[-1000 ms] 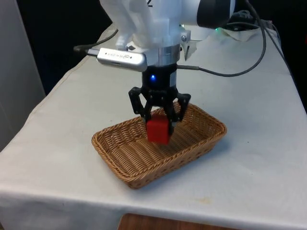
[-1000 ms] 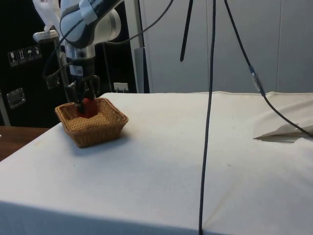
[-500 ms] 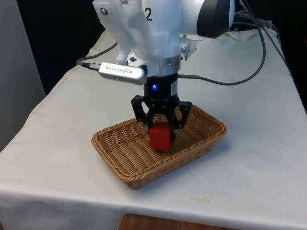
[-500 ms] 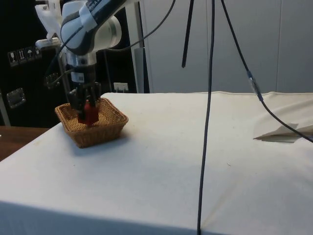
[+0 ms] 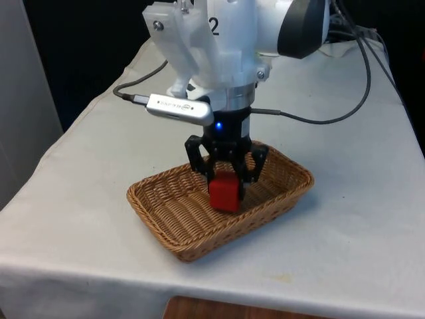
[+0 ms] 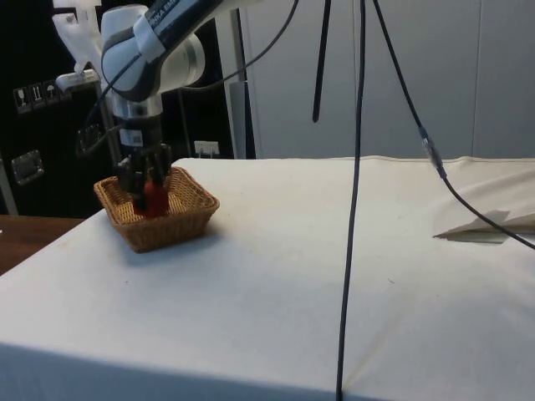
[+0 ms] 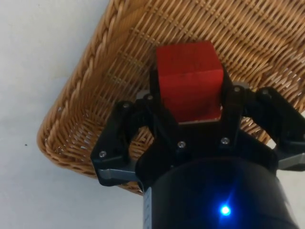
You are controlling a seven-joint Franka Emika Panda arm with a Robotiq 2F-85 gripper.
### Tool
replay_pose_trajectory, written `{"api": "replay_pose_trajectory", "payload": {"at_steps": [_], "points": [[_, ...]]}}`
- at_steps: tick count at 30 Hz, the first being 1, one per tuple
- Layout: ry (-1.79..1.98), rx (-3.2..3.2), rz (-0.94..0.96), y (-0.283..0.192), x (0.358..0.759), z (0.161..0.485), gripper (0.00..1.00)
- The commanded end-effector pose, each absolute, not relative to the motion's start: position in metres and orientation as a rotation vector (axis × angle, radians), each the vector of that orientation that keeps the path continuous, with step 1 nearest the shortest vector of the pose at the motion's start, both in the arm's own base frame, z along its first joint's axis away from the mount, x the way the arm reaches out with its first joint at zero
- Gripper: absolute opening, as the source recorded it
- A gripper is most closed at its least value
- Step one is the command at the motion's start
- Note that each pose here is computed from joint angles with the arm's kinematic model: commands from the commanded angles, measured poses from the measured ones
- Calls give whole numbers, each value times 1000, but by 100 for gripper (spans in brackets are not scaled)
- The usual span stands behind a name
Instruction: Pick up the cube and place it into the basket.
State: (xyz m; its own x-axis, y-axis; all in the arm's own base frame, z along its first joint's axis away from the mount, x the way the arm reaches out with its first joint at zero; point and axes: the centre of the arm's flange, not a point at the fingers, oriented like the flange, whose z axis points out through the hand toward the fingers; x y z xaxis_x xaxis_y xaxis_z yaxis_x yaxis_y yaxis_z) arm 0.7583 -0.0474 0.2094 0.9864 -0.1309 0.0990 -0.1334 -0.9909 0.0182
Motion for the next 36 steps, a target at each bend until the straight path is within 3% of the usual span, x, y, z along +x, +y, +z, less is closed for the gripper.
{"api": "replay_pose_trajectory", "payload": {"at_steps": [1,10,11,13,14,18,19,22,36], "points": [[-208,3096,136,-47,758,208,0],[-202,3089,132,-47,757,208,0],[-201,3088,130,-47,757,207,1],[-201,3096,139,-48,757,208,14],[-199,3087,130,-47,757,207,14],[-199,3086,130,-47,757,207,53],[-198,3085,129,-47,757,207,73],[-197,3084,129,-47,757,207,98],[-196,3088,144,-48,759,224,100]]}}
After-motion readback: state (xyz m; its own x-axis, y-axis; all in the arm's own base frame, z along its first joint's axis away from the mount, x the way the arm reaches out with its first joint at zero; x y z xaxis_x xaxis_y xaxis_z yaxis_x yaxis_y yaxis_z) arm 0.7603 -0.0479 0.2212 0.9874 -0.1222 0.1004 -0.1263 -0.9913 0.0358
